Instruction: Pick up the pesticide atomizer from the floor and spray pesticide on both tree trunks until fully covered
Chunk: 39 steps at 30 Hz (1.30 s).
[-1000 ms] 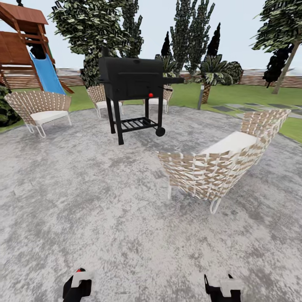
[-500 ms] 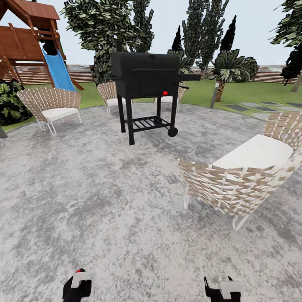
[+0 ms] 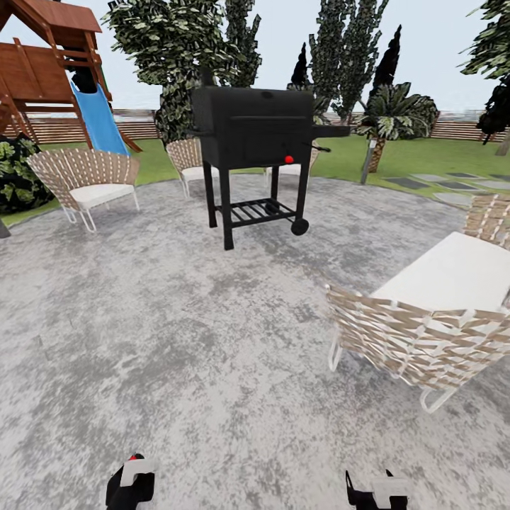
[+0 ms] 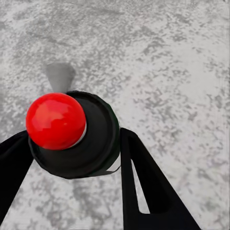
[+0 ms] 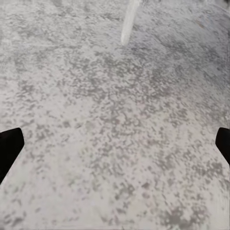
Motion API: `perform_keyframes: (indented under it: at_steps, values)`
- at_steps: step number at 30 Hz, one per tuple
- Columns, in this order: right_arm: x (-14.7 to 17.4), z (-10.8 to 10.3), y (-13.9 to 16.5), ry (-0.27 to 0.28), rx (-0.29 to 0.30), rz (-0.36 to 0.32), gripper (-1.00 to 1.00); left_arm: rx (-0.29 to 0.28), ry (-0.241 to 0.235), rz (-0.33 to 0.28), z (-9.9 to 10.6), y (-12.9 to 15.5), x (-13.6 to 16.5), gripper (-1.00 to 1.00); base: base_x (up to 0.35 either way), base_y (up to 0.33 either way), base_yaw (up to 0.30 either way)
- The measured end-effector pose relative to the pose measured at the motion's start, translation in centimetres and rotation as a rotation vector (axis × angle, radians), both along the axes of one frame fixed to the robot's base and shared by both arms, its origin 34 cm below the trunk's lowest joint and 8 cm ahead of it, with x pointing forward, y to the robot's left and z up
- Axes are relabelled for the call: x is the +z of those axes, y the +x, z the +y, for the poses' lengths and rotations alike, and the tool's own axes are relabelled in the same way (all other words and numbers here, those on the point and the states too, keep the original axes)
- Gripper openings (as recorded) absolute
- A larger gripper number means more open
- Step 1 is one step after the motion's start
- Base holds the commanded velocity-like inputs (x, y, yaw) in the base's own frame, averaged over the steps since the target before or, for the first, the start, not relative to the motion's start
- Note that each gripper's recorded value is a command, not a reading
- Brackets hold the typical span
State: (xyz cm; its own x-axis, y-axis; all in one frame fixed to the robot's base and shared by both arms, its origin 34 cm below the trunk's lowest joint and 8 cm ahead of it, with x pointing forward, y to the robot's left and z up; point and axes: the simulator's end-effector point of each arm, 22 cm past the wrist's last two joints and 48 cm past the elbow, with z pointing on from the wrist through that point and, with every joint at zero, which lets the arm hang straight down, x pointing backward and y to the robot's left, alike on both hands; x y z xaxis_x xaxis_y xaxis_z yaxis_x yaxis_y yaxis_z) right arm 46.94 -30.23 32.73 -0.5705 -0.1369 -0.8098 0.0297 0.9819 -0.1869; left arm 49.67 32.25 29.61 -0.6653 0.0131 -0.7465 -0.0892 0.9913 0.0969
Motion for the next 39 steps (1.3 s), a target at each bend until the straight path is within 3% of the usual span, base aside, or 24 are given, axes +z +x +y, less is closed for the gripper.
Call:
perform_keyframes:
  at_steps: [39]
  values:
    - [0.79, -0.02, 0.57, 0.003, -0.005, -0.021, 1.0, -0.001, -0.001, -0.019, -0.11, 0.55, 0.78, -1.0, 0.282, 0.194, 0.0]
